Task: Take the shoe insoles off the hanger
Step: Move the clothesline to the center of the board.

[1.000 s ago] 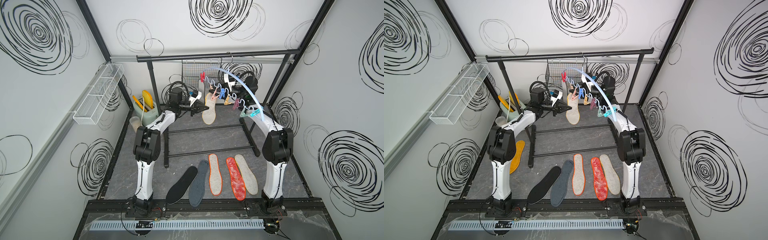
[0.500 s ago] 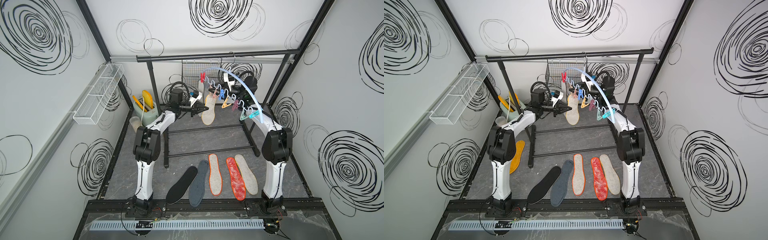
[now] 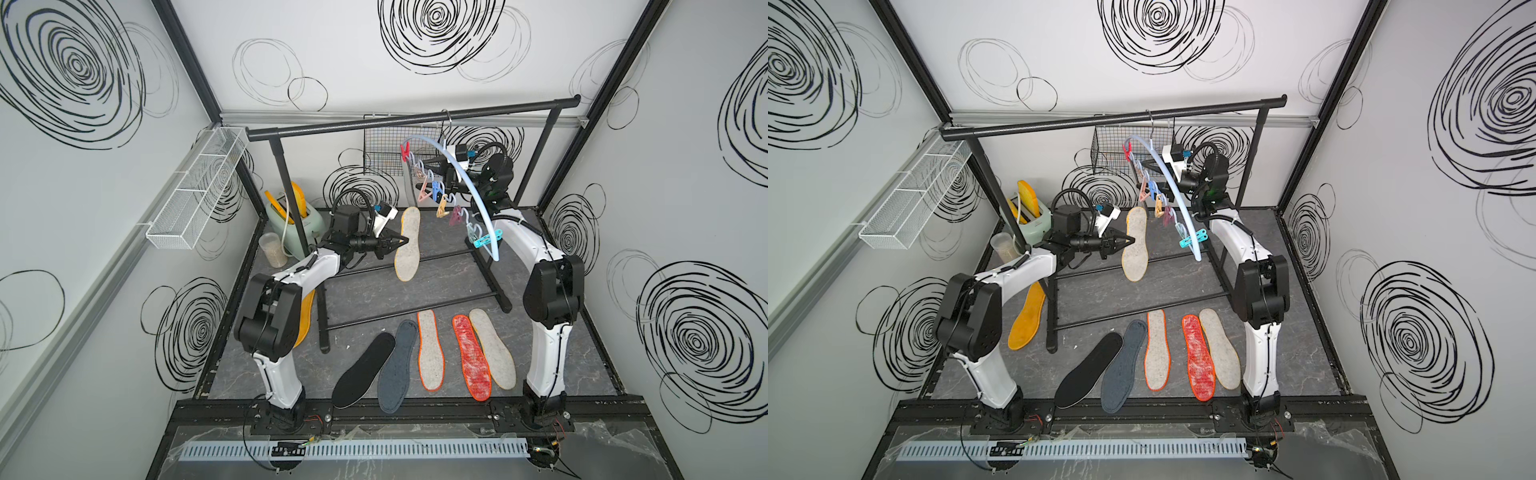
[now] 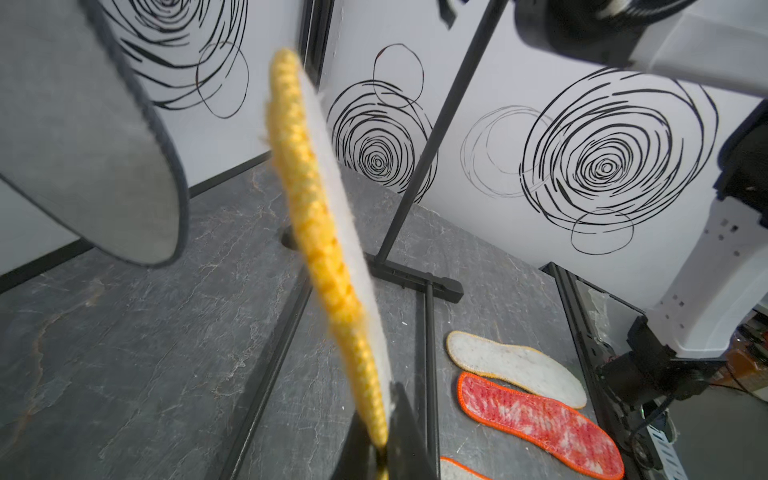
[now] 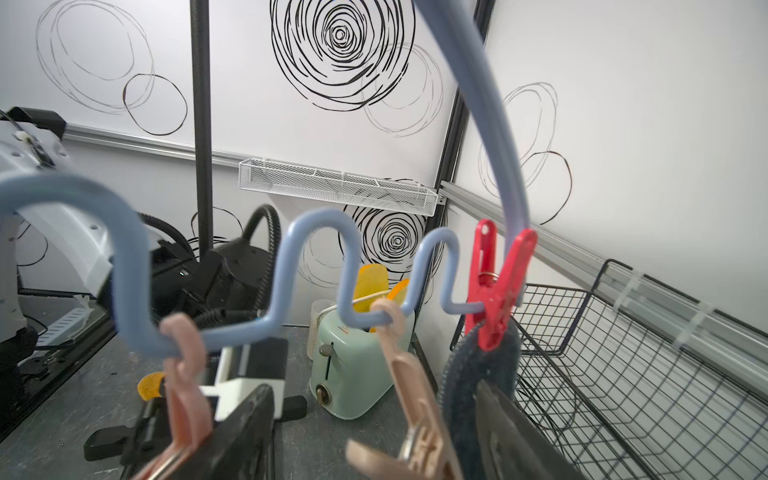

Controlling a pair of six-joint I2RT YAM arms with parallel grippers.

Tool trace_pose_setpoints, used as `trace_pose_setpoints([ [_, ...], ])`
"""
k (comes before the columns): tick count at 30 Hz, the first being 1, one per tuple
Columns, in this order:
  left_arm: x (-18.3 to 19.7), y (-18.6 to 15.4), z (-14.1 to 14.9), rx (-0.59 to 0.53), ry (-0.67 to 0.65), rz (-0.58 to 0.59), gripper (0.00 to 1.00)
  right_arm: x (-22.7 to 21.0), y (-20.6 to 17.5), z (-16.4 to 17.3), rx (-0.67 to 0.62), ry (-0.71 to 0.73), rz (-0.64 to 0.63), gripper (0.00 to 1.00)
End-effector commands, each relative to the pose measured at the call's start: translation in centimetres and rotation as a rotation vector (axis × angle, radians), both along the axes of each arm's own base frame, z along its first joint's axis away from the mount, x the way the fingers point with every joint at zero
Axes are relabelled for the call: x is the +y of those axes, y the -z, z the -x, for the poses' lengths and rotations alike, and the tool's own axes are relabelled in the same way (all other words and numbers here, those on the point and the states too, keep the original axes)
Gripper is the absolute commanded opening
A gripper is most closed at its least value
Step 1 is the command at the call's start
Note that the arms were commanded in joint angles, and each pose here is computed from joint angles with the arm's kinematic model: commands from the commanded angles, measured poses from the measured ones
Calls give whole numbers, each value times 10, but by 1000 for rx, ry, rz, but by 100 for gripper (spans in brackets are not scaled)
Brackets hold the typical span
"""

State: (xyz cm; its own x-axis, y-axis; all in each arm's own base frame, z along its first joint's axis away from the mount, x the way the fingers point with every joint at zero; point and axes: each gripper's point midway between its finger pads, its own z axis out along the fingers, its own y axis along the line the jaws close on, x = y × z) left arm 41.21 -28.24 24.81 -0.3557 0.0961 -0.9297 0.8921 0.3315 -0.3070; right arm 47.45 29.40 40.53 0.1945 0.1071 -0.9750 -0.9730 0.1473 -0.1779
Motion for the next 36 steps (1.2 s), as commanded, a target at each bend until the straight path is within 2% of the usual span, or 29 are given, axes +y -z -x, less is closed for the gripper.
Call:
trace_pose_setpoints([
  [1,2,-39,0,-69,-81,41,2,-5,-4,2,-8,36,-15,78],
  [3,3,-52,1,-61,-88,70,2,-8,0,1,9,54,-14,78],
  [6,1,-53,4,35,-86,82,2,-14,6,4,22,79,-16,78],
  [11,0,-26,26,261,-107,39,2,-28,21,8,73,131,-13,78],
  [16,-12,-13,55,381,-145,-6,2,-44,45,12,160,215,-8,78],
  [21,-21,24,92,523,-164,-64,2,-63,77,25,245,301,2,78],
  [24,-14,48,103,528,-220,-130,0,-73,96,33,301,342,12,77],
  [28,19,79,101,507,-381,-256,0,-83,116,44,355,400,24,77],
  [36,87,81,119,503,-686,-223,0,-99,146,59,455,513,17,76],
])
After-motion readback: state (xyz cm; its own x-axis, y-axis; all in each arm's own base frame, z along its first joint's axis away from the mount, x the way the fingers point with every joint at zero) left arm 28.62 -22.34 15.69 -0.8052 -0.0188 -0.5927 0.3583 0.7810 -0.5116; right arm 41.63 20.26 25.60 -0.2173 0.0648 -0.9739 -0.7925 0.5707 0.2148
